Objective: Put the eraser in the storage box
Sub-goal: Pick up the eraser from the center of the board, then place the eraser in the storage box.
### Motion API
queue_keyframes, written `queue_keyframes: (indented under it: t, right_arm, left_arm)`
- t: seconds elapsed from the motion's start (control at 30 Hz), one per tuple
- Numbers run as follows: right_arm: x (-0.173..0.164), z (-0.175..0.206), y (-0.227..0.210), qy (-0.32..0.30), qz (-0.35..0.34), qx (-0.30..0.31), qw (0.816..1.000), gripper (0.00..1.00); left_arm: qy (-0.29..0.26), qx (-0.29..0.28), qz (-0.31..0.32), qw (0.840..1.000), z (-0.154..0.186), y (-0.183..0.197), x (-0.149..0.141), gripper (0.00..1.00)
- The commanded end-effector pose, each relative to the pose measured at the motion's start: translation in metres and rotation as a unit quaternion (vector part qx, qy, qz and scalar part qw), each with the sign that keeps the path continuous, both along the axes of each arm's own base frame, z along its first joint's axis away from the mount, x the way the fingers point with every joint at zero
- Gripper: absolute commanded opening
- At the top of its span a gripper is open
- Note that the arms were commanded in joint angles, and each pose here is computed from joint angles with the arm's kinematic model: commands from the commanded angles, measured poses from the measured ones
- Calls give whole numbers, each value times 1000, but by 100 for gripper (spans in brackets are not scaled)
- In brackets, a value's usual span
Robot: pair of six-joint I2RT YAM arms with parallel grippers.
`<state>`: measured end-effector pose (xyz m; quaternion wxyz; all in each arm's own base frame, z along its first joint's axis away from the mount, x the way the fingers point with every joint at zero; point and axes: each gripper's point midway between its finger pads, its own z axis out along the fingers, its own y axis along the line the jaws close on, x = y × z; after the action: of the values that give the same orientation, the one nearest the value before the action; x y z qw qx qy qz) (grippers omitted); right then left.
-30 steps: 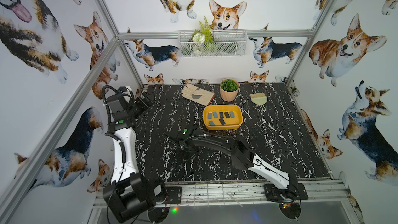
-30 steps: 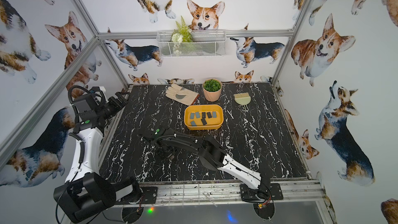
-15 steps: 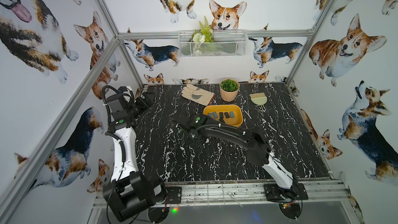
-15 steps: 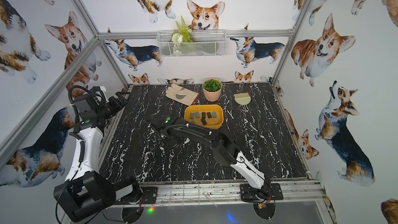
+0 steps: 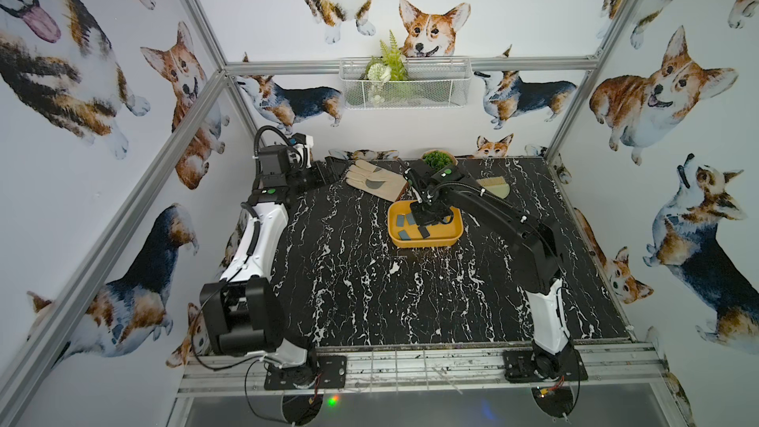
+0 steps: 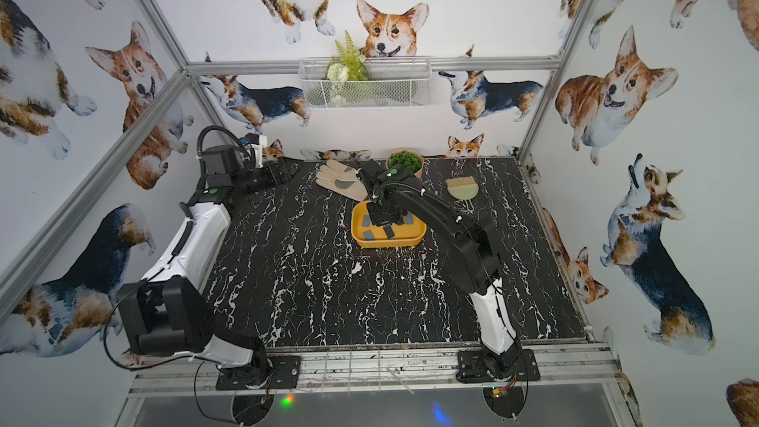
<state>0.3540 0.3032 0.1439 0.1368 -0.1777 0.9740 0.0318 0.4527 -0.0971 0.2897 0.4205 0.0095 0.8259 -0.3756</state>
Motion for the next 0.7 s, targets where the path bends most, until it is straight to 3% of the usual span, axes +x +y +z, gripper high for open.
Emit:
queue_keyframes:
  t: [0.0,0.33,0.67]
  right_arm:
    - [9,-13,-9,22,-4,7,1000,22]
    - [23,-53,-42,80,-33,-27,996,22]
    - [18,-85,-60,127,-54,-45,989,22]
  left_arm:
    - [6,24,-38,999,-14,-20,7,98]
    - [86,91,-70,990,-86,-66,28,97]
    - [97,67,-70,991,-97,-75,56,97]
